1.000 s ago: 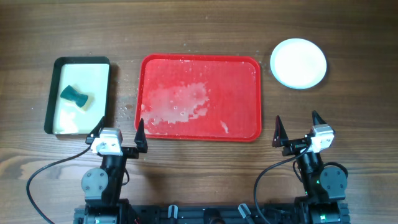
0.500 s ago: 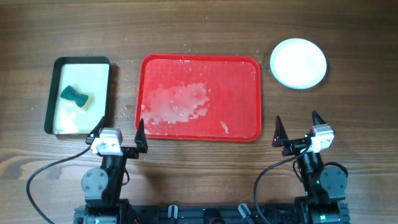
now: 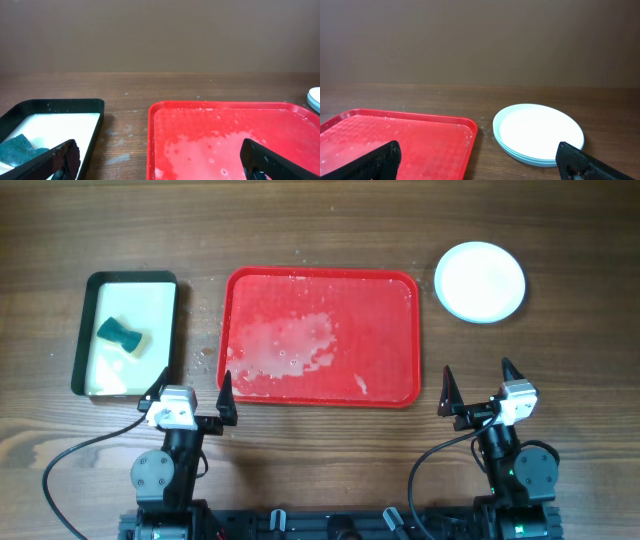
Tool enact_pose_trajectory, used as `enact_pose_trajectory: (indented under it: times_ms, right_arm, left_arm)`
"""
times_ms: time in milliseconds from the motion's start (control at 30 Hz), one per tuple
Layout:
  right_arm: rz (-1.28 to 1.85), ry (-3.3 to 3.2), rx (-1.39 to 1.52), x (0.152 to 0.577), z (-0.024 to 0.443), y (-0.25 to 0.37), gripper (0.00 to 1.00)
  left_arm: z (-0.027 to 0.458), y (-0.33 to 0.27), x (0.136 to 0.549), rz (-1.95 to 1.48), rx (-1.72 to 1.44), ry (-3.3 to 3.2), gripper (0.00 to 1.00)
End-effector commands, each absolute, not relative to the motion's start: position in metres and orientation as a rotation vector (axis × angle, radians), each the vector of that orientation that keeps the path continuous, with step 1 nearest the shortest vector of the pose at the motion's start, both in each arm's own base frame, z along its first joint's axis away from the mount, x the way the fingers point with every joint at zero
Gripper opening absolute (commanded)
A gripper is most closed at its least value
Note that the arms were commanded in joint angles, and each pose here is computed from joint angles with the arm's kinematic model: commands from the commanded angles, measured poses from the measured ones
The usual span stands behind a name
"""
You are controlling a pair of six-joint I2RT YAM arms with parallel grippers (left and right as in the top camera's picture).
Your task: Clean dirty plates on tray and stack at the side
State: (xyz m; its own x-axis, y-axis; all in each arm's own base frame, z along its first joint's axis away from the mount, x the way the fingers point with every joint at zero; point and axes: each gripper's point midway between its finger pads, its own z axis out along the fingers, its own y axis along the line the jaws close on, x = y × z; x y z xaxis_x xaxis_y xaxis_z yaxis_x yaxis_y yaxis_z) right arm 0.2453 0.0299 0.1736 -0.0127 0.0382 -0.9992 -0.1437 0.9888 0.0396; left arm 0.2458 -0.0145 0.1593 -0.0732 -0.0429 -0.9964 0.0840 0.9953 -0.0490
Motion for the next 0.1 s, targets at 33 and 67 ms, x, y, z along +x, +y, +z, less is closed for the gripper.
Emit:
enact_pose_trajectory:
  times_ms: [33,67]
  right_arm:
    - [0.118,1.567,-0.075,0.2454,0.1755,0.0258,1.00]
    - [0.118,1.568,-0.075,0.2454,0.1754,0.0258,1.00]
  left_arm:
    - [0.1578,-0.0132,0.2456,-0.086,0.034,1.641,1.00]
    - [0.1578,-0.0132,0.2456,-0.086,0.034,1.641,1.00]
